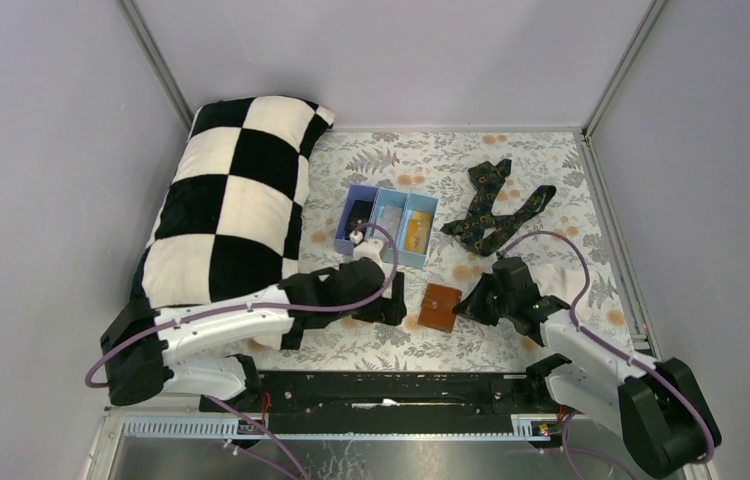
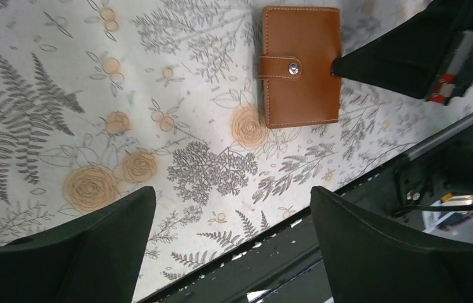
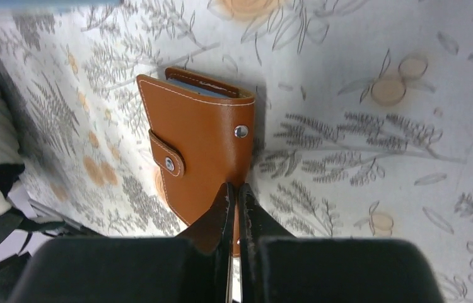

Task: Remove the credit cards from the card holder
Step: Open the card holder at the center of the board.

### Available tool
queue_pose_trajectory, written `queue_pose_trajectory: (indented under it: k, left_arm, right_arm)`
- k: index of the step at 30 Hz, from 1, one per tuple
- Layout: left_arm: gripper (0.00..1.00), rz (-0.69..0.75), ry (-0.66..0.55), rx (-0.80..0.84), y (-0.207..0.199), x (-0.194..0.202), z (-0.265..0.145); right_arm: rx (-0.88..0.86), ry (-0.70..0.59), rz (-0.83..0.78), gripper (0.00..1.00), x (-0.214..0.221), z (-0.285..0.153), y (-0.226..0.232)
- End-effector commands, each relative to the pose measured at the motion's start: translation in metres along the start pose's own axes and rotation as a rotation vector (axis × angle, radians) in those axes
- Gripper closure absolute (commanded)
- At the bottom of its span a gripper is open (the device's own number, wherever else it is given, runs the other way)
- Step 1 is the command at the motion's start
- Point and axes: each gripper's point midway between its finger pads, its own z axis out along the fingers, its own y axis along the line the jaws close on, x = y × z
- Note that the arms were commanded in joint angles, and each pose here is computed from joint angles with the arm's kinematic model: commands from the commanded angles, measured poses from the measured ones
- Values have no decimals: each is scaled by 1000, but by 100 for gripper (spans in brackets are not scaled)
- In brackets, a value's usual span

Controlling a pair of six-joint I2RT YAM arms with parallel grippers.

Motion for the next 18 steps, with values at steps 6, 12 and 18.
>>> queue_pose_trajectory:
  k: [6, 12, 18]
  left_arm:
    - [22, 58, -19, -138, -35, 10, 33]
    - [31, 90, -2, -189, -61, 15, 68]
    - [38, 148, -10, -238, -74, 19, 99]
  right_arm:
    - [-4, 87, 13, 100, 40, -23, -16]
    - [4, 78, 28, 100, 39, -21, -18]
    - [15, 83, 29, 100, 37, -17, -18]
